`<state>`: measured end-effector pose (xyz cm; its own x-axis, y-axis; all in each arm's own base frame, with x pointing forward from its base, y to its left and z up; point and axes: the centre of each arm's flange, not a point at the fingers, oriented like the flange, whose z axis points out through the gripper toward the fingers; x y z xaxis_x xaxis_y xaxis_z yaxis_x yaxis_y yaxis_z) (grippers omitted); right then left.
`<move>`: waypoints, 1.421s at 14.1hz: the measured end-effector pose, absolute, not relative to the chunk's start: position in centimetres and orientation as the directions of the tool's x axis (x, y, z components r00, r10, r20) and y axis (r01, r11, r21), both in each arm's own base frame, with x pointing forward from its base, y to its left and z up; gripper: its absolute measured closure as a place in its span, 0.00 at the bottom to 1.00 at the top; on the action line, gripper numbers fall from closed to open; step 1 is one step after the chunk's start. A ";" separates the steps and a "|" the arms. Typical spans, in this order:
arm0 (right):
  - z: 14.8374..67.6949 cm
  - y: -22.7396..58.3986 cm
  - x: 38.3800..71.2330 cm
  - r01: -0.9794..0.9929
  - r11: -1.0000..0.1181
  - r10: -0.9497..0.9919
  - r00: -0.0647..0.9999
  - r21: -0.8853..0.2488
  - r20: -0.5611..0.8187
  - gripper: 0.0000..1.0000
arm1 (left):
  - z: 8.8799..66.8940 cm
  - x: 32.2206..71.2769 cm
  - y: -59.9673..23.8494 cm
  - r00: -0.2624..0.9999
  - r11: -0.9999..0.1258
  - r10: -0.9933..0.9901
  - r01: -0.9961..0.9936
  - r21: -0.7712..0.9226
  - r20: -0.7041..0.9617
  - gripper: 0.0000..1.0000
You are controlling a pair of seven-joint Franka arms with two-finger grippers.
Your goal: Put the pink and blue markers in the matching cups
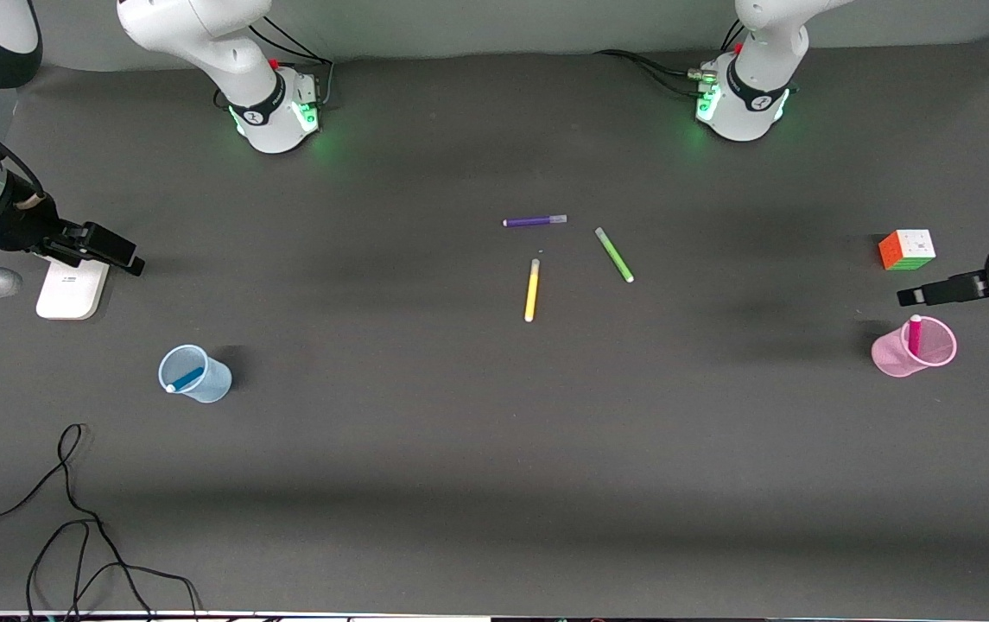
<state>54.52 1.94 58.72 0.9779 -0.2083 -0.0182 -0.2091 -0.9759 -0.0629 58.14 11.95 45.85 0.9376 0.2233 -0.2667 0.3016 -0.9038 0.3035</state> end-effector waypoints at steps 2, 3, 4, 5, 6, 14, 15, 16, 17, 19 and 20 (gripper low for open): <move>58.5 2.0 54.5 -0.210 -0.976 -0.209 0.978 -0.058 -0.021 0.00 | 45.9 58.4 10.1 0.925 -0.918 0.252 0.321 0.232 -0.283 0.00; 58.4 2.0 54.4 -0.211 -0.976 -0.210 0.978 -0.056 -0.023 0.00 | 46.2 58.5 8.7 0.923 -0.922 0.258 0.323 0.212 -0.284 0.00; 58.3 2.0 54.4 -0.212 -0.976 -0.211 0.977 -0.054 -0.024 0.00 | 46.7 58.6 6.8 0.922 -0.926 0.263 0.324 0.195 -0.285 0.00; 58.3 1.9 54.5 -0.214 -0.975 -0.213 0.977 -0.053 -0.020 0.00 | 47.3 58.6 4.6 0.921 -0.930 0.266 0.323 0.175 -0.286 0.00; 58.3 1.9 54.6 -0.214 -0.975 -0.213 0.977 -0.054 -0.013 0.00 | 48.2 58.4 2.0 0.921 -0.937 0.270 0.319 0.146 -0.281 0.00; 57.8 2.6 55.4 -0.204 -0.977 -0.205 0.979 -0.059 0.015 0.00 | 56.2 56.8 -8.7 0.975 -0.984 0.175 0.178 0.011 -0.138 0.00; 57.8 2.6 55.4 -0.203 -0.977 -0.204 0.979 -0.059 0.015 0.00 | 56.6 56.6 -8.4 0.981 -0.989 0.144 0.146 0.006 -0.130 0.00; 57.8 2.8 55.4 -0.200 -0.978 -0.201 0.979 -0.059 0.015 0.00 | 56.7 56.3 -8.2 0.984 -0.992 0.122 0.123 0.005 -0.128 0.00; 57.8 3.0 55.4 -0.194 -0.979 -0.196 0.981 -0.059 0.015 0.00 | 56.6 56.1 -8.1 0.987 -0.995 0.103 0.104 0.004 -0.127 0.00; 57.7 3.8 55.4 -0.181 -0.982 -0.182 0.983 -0.059 0.014 0.00 | 56.4 56.0 -8.5 0.993 -0.999 0.046 0.048 0.012 -0.110 0.00; 57.7 4.3 55.4 -0.173 -0.983 -0.174 0.985 -0.058 0.013 0.00 | 56.3 56.1 -8.9 0.996 -1.000 0.004 0.005 0.012 -0.095 0.00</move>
<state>55.37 4.27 57.69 0.9847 -0.1740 0.0126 -0.1730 -0.9832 -0.0584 56.07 -8.95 56.35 0.9955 0.0040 -0.0946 0.0052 -0.9999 0.0124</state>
